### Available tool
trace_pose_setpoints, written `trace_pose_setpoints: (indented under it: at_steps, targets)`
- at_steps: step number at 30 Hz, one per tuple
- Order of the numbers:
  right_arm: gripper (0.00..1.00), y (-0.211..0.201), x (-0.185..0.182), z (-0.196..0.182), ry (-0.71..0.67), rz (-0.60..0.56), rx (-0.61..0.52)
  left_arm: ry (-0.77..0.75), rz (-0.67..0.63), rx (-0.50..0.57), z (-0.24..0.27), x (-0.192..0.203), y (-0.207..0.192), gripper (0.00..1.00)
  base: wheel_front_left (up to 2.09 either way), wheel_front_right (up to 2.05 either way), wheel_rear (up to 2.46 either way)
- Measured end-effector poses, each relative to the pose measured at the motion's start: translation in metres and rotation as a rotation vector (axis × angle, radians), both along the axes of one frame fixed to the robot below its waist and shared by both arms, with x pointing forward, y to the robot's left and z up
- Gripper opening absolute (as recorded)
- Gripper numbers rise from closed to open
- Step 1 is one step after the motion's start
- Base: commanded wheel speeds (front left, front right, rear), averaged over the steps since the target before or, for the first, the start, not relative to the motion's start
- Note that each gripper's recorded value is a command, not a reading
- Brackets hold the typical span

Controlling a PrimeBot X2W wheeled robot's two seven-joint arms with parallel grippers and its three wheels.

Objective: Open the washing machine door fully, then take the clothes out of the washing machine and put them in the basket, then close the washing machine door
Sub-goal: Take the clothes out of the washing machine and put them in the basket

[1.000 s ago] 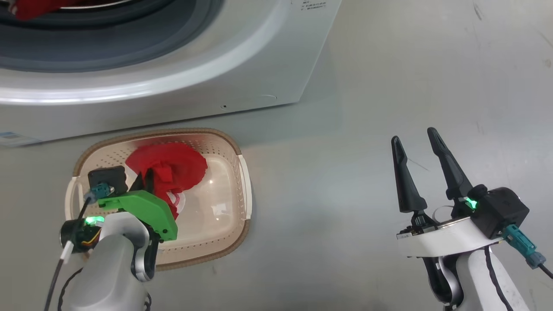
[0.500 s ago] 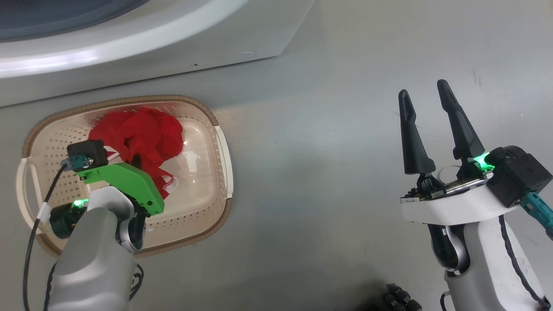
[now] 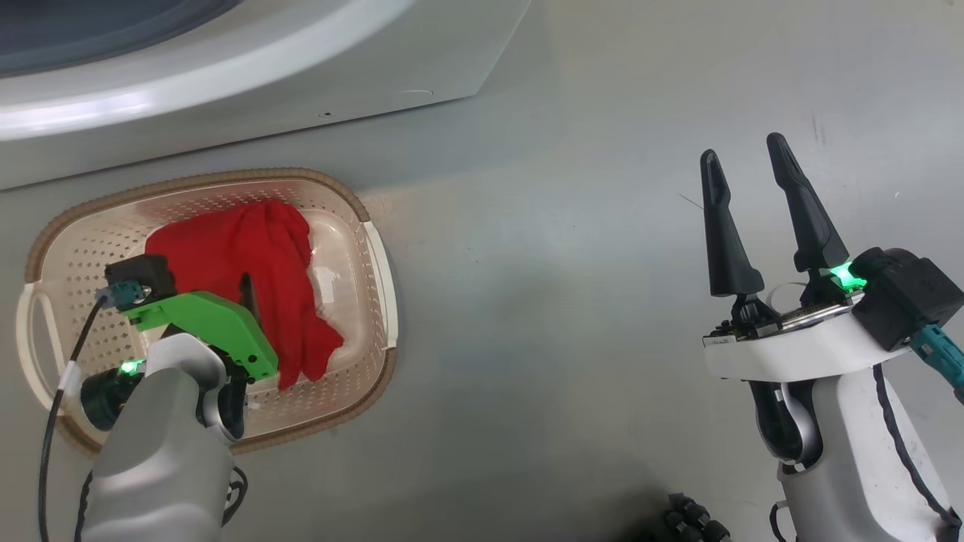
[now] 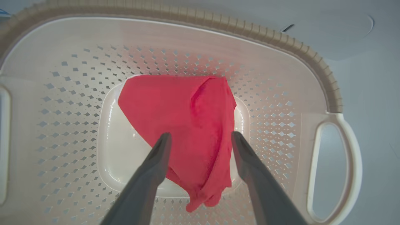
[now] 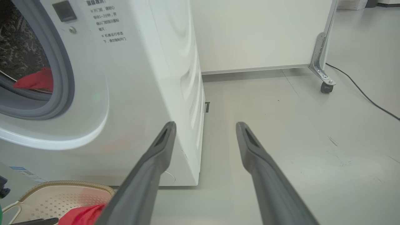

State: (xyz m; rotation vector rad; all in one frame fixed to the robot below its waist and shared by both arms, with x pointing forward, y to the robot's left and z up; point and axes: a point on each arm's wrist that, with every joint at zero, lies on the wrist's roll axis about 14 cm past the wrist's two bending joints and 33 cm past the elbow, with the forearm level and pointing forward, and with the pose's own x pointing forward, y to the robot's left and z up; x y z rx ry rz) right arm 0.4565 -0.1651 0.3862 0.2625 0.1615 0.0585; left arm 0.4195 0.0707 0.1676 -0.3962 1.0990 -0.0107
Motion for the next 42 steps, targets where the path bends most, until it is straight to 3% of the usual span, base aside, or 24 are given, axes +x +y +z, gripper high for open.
trace_pose_setpoints:
  at_steps: [22,32,42]
  targets:
    - [1.0,0.009,-0.012,0.035,-0.062,0.023,-0.001,-0.434,-0.012,0.036,0.091,0.047,0.008,1.0,0.0,0.0,0.0]
    - [1.0,0.024,-0.032,0.053,-0.087,0.072,-0.003,-0.593,-0.009,0.031,0.151,0.05,0.016,1.0,0.0,0.0,0.0]
    - [1.0,0.025,-0.053,0.071,-0.118,0.072,-0.004,-0.85,0.034,0.033,0.239,0.064,0.029,1.0,0.0,0.0,0.0]
